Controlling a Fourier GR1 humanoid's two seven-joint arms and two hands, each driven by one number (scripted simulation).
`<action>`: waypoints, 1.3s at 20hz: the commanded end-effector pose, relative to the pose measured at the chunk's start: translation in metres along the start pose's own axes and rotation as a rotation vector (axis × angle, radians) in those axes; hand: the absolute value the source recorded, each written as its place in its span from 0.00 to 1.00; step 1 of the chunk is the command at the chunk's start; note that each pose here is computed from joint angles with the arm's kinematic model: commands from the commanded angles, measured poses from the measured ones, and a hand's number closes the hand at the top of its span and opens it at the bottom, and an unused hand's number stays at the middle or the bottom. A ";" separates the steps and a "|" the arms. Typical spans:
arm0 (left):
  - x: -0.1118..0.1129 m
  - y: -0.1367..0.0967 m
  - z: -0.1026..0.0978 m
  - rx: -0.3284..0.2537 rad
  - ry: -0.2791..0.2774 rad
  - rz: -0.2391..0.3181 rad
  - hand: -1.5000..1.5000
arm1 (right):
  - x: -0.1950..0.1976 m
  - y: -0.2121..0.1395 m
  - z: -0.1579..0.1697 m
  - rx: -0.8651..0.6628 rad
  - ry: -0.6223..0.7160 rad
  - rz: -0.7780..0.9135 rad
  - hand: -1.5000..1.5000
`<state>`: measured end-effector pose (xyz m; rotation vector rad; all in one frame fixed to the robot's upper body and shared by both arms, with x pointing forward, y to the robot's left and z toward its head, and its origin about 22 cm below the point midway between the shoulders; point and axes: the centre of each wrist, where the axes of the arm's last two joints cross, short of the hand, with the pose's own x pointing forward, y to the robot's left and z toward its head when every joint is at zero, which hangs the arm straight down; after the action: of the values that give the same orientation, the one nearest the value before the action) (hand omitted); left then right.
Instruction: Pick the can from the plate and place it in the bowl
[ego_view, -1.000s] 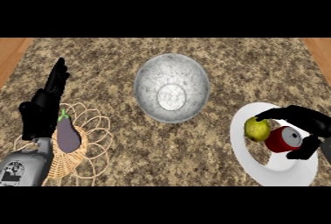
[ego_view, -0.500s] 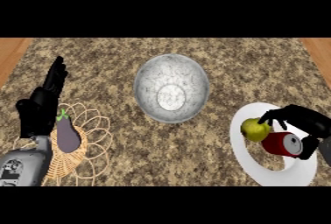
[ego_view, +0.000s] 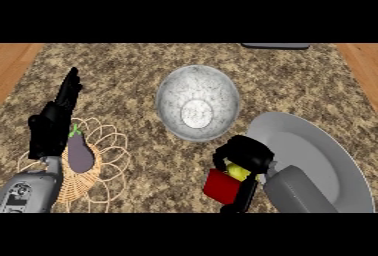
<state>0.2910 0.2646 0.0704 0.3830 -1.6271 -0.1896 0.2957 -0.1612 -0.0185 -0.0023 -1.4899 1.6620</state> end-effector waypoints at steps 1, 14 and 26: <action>0.003 0.001 -0.001 0.004 -0.001 -0.003 0.50 | 0.077 0.031 -0.051 -0.034 -0.027 -0.021 1.00; -0.003 0.005 -0.001 0.037 0.017 -0.002 0.50 | 0.208 0.036 -0.015 -0.572 0.074 -0.264 1.00; 0.005 -0.002 -0.003 0.011 -0.025 0.010 0.50 | 0.251 -0.006 -0.031 -0.894 0.301 -0.300 1.00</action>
<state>0.2911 0.2628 0.0709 0.3842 -1.6437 -0.1792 0.1566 -0.0017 0.0949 -0.4520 -1.7765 0.7690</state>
